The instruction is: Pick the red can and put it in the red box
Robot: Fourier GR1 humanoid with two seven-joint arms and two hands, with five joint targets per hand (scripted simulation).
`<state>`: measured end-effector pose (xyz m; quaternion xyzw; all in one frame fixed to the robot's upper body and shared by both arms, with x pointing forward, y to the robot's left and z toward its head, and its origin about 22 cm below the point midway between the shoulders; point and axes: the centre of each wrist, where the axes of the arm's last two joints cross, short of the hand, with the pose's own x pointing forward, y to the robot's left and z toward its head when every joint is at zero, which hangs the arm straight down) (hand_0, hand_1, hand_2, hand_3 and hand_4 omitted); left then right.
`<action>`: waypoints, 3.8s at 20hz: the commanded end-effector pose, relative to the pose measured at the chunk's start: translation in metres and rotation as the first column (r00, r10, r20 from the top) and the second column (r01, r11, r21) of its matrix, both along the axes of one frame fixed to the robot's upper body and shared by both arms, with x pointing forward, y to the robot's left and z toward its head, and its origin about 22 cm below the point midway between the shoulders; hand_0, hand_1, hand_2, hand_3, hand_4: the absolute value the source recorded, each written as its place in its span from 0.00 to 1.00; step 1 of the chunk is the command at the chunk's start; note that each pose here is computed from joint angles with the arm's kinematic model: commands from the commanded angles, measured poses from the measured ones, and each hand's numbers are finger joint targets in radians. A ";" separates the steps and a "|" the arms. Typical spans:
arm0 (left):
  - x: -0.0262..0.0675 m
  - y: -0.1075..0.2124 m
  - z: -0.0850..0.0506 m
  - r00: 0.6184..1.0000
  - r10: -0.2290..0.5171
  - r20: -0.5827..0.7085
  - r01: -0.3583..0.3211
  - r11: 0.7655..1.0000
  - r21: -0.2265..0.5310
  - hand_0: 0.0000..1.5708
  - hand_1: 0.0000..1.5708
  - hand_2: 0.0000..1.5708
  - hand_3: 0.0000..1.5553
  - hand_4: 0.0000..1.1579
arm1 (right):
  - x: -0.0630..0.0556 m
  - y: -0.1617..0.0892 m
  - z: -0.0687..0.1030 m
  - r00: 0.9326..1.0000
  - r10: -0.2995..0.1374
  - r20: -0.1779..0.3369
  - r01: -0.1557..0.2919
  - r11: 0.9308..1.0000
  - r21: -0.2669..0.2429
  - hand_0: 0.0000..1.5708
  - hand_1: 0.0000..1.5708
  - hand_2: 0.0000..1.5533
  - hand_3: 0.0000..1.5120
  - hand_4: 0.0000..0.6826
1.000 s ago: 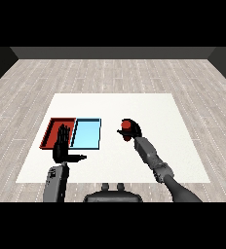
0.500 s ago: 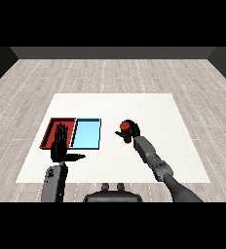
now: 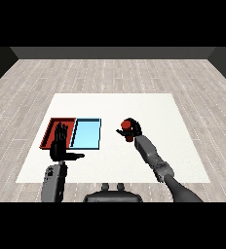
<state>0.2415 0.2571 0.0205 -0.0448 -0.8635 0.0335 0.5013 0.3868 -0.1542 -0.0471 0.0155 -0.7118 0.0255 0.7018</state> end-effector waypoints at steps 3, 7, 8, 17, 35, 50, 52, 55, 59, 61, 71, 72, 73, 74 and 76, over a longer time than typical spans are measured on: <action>0.0096 0.007 -0.015 1.000 -0.015 -0.015 0.015 1.000 -0.013 0.00 0.00 0.00 0.00 0.00 | 0.009 -0.005 0.021 0.997 -0.013 0.073 0.012 1.000 0.008 0.98 0.98 0.95 0.91 0.86; 0.0021 -0.017 0.003 1.000 -0.031 -0.002 0.031 0.999 0.020 0.00 0.00 0.00 0.00 0.00 | -0.002 -0.009 0.026 0.987 -0.011 0.160 0.004 0.999 0.043 0.98 0.98 0.94 0.91 0.85; -0.0116 -0.017 0.001 1.000 -0.016 -0.019 0.017 0.998 0.056 0.00 0.00 0.00 0.00 0.00 | 0.008 -0.001 0.043 0.979 -0.010 0.202 0.002 0.999 0.041 0.96 0.96 0.94 0.91 0.89; -0.0009 -0.048 0.021 0.989 -0.142 -0.035 0.143 0.989 0.036 0.00 0.00 0.00 0.00 0.00 | -0.015 -0.041 0.091 0.930 -0.004 0.368 -0.026 0.997 0.077 0.94 0.94 0.92 0.92 0.93; 0.0132 -0.148 0.010 0.970 -0.178 -0.166 0.203 0.968 0.149 0.00 0.00 0.00 0.00 0.00 | -0.082 0.051 0.125 0.887 -0.008 0.462 -0.052 0.992 0.117 0.92 0.92 0.92 0.93 0.91; 0.0200 -0.151 0.001 0.939 -0.219 -0.267 0.247 0.966 0.079 0.00 0.00 0.00 0.00 0.00 | -0.100 0.049 0.124 0.858 0.039 0.511 -0.117 0.986 0.122 0.93 0.93 0.92 0.92 0.96; 0.0318 -0.134 -0.025 0.936 -0.233 -0.265 0.261 0.962 0.077 0.00 0.00 0.00 0.00 0.00 | -0.101 0.057 0.119 0.858 0.033 0.513 -0.102 0.989 0.107 0.93 0.93 0.92 0.92 0.96; 0.0285 -0.160 -0.005 0.927 -0.240 -0.289 0.270 0.961 0.067 0.00 0.00 0.00 0.00 0.00 | -0.111 0.073 0.125 0.869 0.052 0.493 -0.135 0.982 0.134 0.93 0.93 0.92 0.92 0.97; 0.0403 -0.161 -0.020 0.929 -0.247 -0.275 0.277 0.958 0.076 0.00 0.00 0.00 0.00 0.00 | -0.118 0.074 0.139 0.863 0.038 0.504 -0.131 0.980 0.150 0.93 0.93 0.93 0.92 0.98; 0.0344 -0.164 -0.021 0.928 -0.265 -0.261 0.288 0.956 0.053 0.00 0.00 0.00 0.00 0.00 | -0.106 0.065 0.118 0.861 0.057 0.506 -0.153 0.977 0.151 0.92 0.92 0.92 0.92 0.97; 0.0313 -0.181 -0.019 0.916 -0.296 -0.270 0.314 0.949 0.024 0.00 0.00 0.00 0.00 0.00 | -0.117 0.080 0.112 0.864 0.065 0.499 -0.191 0.960 0.206 0.96 0.96 0.93 0.94 0.95; 0.0243 -0.185 -0.028 0.903 -0.313 -0.296 0.335 0.942 0.025 0.00 0.00 0.00 0.00 0.00 | -0.111 0.093 0.125 0.868 0.074 0.490 -0.200 0.957 0.209 0.96 0.96 0.94 0.94 0.96; 0.0399 -0.184 -0.024 0.907 -0.309 -0.285 0.329 0.944 0.022 0.00 0.00 0.00 0.00 0.00 | -0.105 0.073 0.126 0.860 0.081 0.504 -0.205 0.959 0.196 0.97 0.97 0.94 0.94 0.97; 0.0209 -0.175 -0.024 0.913 -0.297 -0.278 0.317 0.948 0.028 0.00 0.00 0.00 0.00 0.00 | -0.105 0.098 0.128 0.859 0.077 0.506 -0.197 0.962 0.189 0.98 0.98 0.94 0.94 0.96; 0.0231 -0.191 -0.016 0.907 -0.321 -0.272 0.340 0.940 0.026 0.00 0.00 0.00 0.00 0.00 | -0.116 0.098 0.123 0.863 0.079 0.499 -0.200 0.960 0.195 0.97 0.97 0.94 0.93 0.95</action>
